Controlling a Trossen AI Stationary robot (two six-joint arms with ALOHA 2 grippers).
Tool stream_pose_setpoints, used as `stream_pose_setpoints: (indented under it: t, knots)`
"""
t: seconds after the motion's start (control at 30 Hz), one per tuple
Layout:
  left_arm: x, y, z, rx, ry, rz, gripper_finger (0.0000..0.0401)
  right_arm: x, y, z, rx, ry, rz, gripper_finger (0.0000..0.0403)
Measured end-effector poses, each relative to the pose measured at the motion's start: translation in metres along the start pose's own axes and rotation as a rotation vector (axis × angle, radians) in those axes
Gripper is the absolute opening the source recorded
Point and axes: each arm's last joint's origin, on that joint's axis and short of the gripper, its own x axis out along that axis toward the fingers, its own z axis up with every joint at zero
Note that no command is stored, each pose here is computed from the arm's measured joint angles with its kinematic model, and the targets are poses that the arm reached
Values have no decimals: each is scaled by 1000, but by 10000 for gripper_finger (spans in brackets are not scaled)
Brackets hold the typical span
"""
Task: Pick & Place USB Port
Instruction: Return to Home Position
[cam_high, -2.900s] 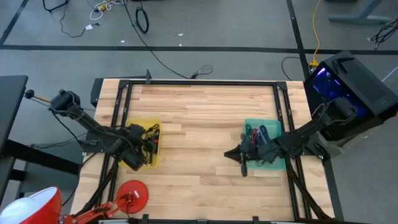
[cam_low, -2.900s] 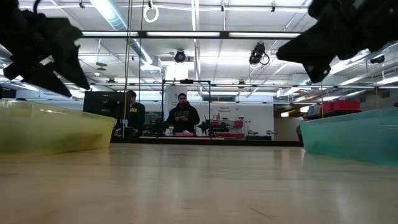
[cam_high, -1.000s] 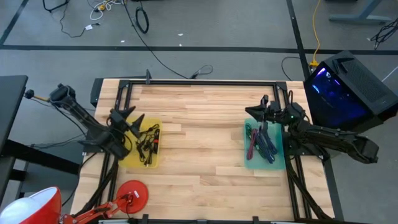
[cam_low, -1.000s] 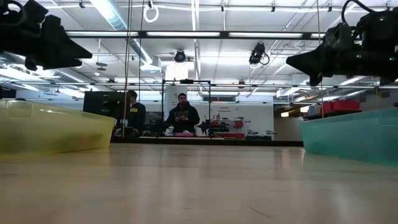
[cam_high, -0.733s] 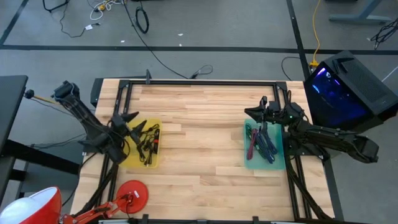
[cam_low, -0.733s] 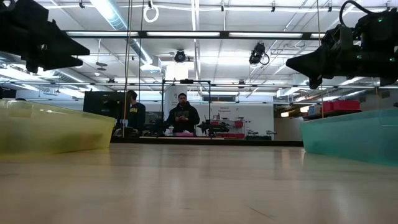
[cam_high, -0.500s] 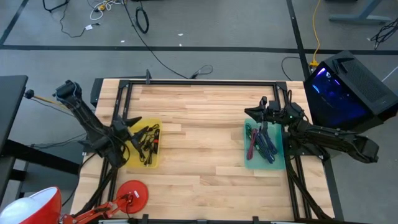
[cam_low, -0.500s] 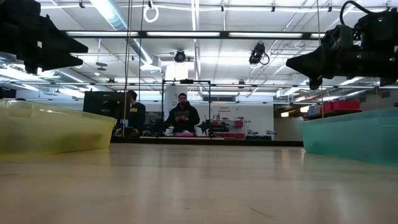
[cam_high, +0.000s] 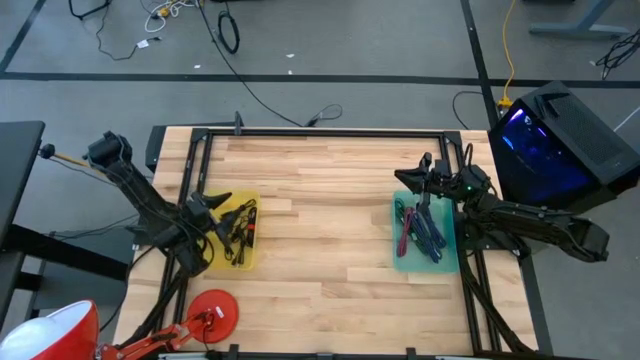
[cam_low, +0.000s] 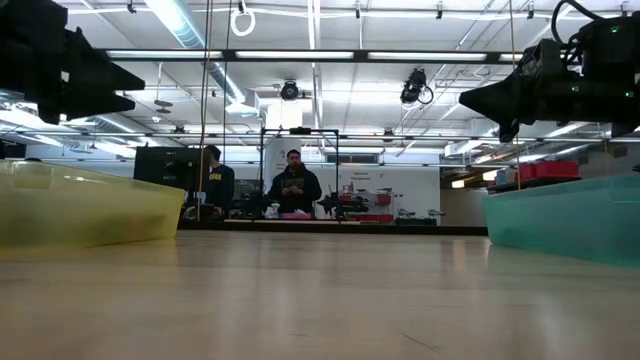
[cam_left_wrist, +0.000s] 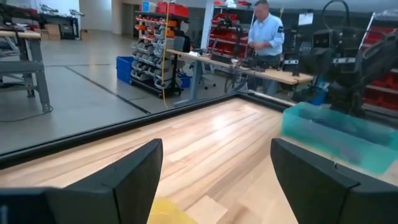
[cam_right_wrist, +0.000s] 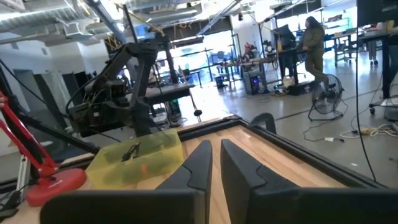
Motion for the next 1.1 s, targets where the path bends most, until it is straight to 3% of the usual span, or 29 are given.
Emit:
stream_pose_setpoints:
  t: [0.2,0.63,0.9,1.1]
  knots:
    - [0,0,-4,14,116,19,303,0,0,0,1,1,-1,36]
    - [-9,-2,-22,-51,808,110,303,0,0,0,1,3,-1,36]
    - [-10,-6,-22,-24,839,63,303,0,0,-1,4,9,-2,36]
    - [-10,-2,-17,-106,866,27,303,-2,1,1,-3,-5,2,36]
